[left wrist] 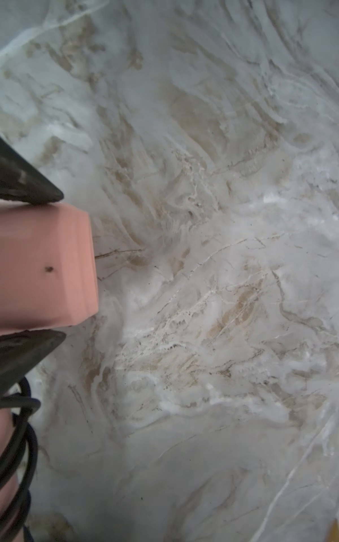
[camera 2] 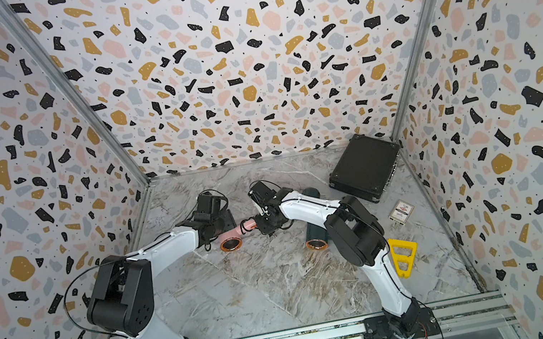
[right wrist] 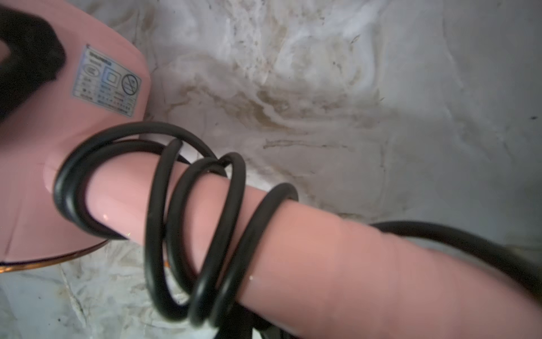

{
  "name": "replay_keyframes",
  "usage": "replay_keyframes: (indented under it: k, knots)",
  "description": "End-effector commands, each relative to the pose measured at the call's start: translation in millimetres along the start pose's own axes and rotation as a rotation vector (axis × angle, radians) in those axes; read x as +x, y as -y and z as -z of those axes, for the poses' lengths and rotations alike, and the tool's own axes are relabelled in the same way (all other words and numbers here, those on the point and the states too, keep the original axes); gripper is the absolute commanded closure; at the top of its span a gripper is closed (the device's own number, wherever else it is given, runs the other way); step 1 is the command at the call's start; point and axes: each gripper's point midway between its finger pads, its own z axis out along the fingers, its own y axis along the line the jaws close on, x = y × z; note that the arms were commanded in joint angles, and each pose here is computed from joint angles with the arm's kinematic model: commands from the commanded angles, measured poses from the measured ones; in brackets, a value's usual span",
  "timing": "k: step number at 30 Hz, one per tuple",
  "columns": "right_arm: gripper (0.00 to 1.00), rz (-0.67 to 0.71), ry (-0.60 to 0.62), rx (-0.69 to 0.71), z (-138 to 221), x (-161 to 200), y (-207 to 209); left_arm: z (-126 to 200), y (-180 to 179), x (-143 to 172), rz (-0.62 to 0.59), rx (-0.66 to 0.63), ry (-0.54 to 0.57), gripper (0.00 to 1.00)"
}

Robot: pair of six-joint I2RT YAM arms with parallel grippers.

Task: Wrap the cord around the hair dryer
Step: Wrap the power cord around the hair dryer, then place the hair dryer at the center of the board.

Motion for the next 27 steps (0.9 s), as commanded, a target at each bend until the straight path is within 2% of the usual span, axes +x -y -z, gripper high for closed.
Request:
replay_keyframes:
  k: [1, 8, 13, 17, 19, 22, 27]
  knots:
    - [1.0, -0.092, 0.014, 0.004, 17, -17, 1, -11, 22, 7, -0.145, 0.07, -0.089, 1.0]
    - [1.0, -0.18, -0.03, 0.071, 1, -9, 30, -34, 47, 5, -0.253, 0.151, -0.152, 1.0]
    - [1.0, -0.211, -0.066, 0.104, -11, 9, 42, -26, 57, -12, -0.251, 0.194, -0.086, 1.0]
    - [0.87, -0.227, -0.08, 0.116, -14, 20, 46, -13, 70, -25, -0.274, 0.251, -0.067, 1.0]
    - [0.85, -0.234, -0.07, 0.114, -13, 21, 47, -10, 78, -22, -0.279, 0.291, -0.096, 1.0]
    - [0.8, -0.246, -0.07, 0.112, -13, 24, 47, -10, 102, -2, -0.288, 0.359, -0.144, 1.0]
    - [0.69, -0.257, -0.079, 0.109, -14, 32, 48, -24, 121, 26, -0.324, 0.368, -0.189, 1.0]
